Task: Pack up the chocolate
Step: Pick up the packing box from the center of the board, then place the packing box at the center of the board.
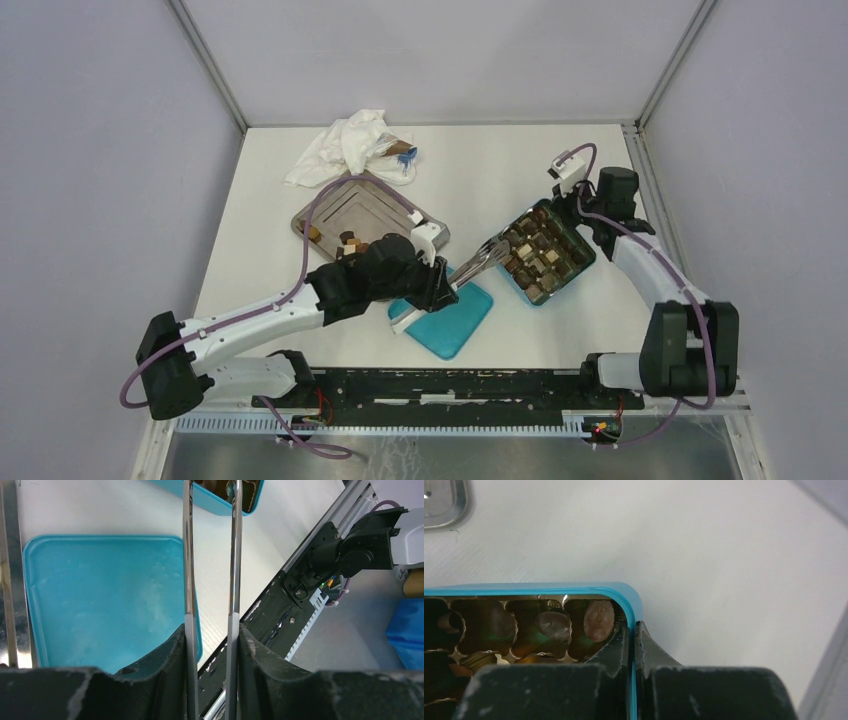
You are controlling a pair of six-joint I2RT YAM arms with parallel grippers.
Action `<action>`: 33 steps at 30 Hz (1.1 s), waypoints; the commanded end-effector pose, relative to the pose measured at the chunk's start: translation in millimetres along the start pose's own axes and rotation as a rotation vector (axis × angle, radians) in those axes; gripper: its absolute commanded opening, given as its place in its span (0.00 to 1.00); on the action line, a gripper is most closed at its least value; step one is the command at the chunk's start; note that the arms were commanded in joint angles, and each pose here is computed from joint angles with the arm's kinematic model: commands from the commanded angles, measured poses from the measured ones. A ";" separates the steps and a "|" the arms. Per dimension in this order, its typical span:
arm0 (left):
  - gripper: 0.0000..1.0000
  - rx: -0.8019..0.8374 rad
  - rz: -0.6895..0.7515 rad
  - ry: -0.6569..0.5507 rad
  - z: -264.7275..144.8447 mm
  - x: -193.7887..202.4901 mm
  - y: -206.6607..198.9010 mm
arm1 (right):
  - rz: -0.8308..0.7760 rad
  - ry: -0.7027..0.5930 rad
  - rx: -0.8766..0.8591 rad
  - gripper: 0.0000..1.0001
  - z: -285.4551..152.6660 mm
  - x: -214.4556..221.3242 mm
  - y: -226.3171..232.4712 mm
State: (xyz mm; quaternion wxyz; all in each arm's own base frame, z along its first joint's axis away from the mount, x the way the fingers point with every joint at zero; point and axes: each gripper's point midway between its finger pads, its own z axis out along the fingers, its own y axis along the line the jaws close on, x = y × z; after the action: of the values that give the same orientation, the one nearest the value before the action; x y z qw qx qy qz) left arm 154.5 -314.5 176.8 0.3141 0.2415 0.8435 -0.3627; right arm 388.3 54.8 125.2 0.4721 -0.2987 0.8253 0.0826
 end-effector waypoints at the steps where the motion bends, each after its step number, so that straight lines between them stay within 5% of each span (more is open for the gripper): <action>1: 0.02 0.061 0.085 -0.150 -3.8 -35.4 -25.6 | -0.167 -0.265 0.088 0.00 -39.0 -70.9 -7.9; 16: 0.02 0.110 0.275 -0.139 25.8 -25.6 -61.6 | -0.213 -0.341 0.068 0.00 -63.4 -85.9 8.1; 33: 0.02 0.060 0.295 0.020 101.6 -20.0 -71.7 | 0.125 0.075 -0.145 0.03 14.9 14.7 3.0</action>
State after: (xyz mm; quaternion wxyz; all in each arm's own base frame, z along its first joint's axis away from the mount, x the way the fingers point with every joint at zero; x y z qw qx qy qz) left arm 148.5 -418.6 152.9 0.3232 0.3591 0.8098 -0.3329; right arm 379.0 53.9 92.2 0.4074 -0.2898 0.8544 0.1412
